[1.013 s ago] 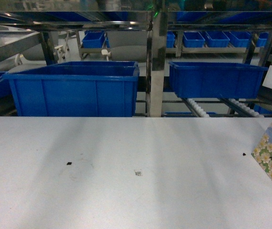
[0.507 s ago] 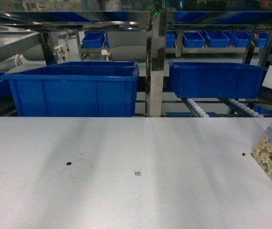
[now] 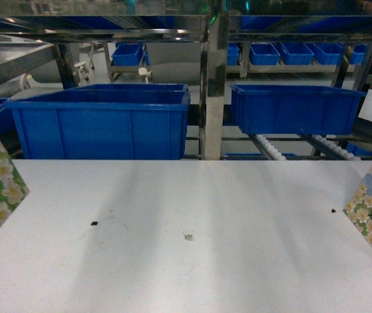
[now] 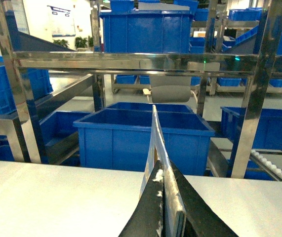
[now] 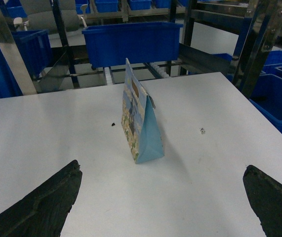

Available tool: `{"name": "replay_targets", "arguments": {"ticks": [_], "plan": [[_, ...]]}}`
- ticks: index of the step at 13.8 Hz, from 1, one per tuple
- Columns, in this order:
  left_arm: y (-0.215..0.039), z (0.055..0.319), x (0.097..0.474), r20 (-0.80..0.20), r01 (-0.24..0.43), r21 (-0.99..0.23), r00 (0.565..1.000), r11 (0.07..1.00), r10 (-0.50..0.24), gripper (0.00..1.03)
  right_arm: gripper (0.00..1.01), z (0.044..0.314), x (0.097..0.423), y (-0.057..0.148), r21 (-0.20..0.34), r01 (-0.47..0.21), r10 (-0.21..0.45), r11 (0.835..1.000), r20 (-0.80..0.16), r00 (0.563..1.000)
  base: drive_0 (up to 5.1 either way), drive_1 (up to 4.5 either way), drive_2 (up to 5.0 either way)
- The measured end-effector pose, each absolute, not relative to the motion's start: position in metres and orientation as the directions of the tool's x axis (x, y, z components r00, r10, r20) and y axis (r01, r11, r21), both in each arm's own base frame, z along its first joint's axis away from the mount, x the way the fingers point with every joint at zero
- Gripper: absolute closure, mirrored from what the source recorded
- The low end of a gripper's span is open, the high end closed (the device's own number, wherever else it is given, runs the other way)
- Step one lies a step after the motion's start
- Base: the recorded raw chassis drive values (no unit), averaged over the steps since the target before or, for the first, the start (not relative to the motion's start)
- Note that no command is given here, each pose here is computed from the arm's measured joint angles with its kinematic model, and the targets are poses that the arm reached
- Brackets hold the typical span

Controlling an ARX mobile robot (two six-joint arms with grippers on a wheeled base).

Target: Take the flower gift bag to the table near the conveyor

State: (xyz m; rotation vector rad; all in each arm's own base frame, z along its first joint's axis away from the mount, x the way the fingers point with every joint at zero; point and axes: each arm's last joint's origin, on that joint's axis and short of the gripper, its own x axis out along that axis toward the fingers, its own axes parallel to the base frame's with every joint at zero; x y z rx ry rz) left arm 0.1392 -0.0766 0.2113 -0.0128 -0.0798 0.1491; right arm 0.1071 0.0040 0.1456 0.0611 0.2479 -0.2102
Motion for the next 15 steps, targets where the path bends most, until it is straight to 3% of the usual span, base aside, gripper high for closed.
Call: {"name": "replay_targets", "arguments": {"ticks": [9, 15], "plan": [[-0.106, 0.169, 0.218, 0.054, -0.254, -0.107, 0.964, 0.961, 0.261, 1.01, 0.03, 0.146, 0.107, 0.004, 0.034, 0.214, -0.199, 0.976, -0.25, 0.948, 0.0, 0.0, 0.0], [-0.103, 0.112, 0.259, -0.093, -0.354, -0.035, 0.932, 0.935, 0.349, 1.01, 0.03, 0.146, 0.107, 0.004, 0.034, 0.214, -0.199, 0.976, -0.25, 0.948, 0.0, 0.0, 0.0]]}}
